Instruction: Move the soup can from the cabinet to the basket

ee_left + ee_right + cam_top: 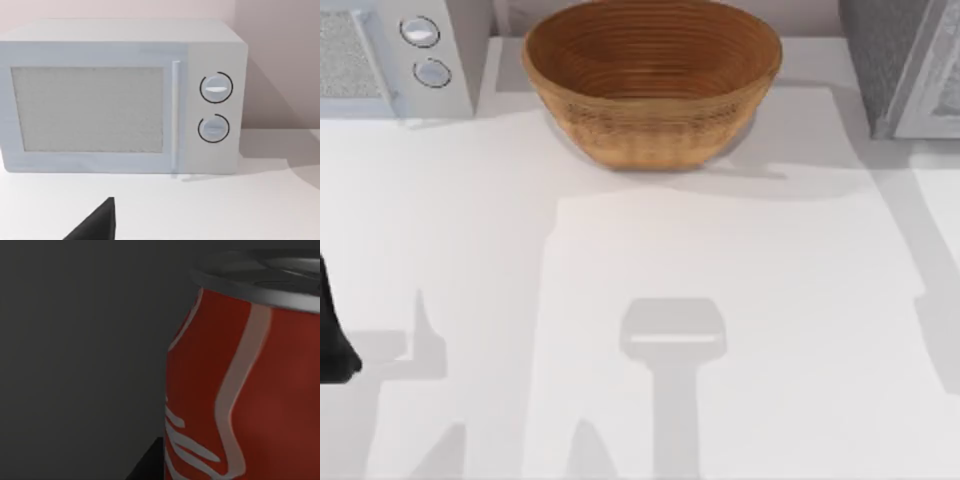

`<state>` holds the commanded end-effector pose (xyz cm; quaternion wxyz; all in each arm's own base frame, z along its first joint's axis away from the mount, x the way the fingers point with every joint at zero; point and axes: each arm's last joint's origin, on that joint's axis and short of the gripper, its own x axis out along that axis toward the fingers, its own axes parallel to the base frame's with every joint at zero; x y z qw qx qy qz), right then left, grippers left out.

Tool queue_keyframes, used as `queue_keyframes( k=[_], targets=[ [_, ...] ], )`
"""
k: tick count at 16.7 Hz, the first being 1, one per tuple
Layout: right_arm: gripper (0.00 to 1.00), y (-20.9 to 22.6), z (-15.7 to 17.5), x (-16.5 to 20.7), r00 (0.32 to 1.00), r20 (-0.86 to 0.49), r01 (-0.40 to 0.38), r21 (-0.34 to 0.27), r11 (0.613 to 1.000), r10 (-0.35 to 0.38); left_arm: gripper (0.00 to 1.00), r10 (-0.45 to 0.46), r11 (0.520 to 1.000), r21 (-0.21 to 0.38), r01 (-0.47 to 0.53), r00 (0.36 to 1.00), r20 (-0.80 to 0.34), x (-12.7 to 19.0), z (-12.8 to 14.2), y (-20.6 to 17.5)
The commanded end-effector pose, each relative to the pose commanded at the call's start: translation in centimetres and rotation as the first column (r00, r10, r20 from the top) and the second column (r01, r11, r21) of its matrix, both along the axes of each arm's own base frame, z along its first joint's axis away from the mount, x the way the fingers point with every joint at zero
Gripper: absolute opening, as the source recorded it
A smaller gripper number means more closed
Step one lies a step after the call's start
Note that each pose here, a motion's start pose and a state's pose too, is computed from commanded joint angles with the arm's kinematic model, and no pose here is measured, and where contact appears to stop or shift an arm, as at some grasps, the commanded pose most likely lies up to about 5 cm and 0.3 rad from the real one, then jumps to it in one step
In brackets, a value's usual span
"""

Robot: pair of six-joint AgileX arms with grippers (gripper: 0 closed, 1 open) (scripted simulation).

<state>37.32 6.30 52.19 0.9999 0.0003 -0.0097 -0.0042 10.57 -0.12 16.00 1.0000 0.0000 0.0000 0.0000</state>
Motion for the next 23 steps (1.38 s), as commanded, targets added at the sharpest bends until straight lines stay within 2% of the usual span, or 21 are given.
queue_keyframes(
  k=[6,10,12,19,23],
  targets=[
    [0.00,0.4,3.5,-9.3,1.000,-0.002,-0.002,0.000,1.000,0.002,1.00,0.000,1.000,0.000,0.000,1.000,0.000,0.0,0.0,0.0],
    [0.00,0.1,4.5,-14.6,1.000,-0.008,-0.003,-0.001,1.000,0.003,1.00,0.000,1.000,0.000,0.000,1.000,0.000,0.0,0.0,0.0],
    [0.00,-0.1,4.6,-15.6,1.000,-0.009,-0.003,-0.001,1.000,0.003,1.00,0.000,1.000,0.000,0.000,1.000,0.000,0.0,0.0,0.0],
    [0.00,-0.2,4.3,-15.6,1.000,-0.013,0.000,-0.001,1.000,0.000,1.00,0.000,1.000,0.000,0.000,1.000,0.000,0.0,0.0,0.0],
    [0.00,-1.1,3.2,-17.1,1.000,-0.005,0.001,-0.001,1.000,-0.001,1.00,0.000,1.000,0.000,0.000,1.000,0.000,0.0,0.0,0.0]
  ],
)
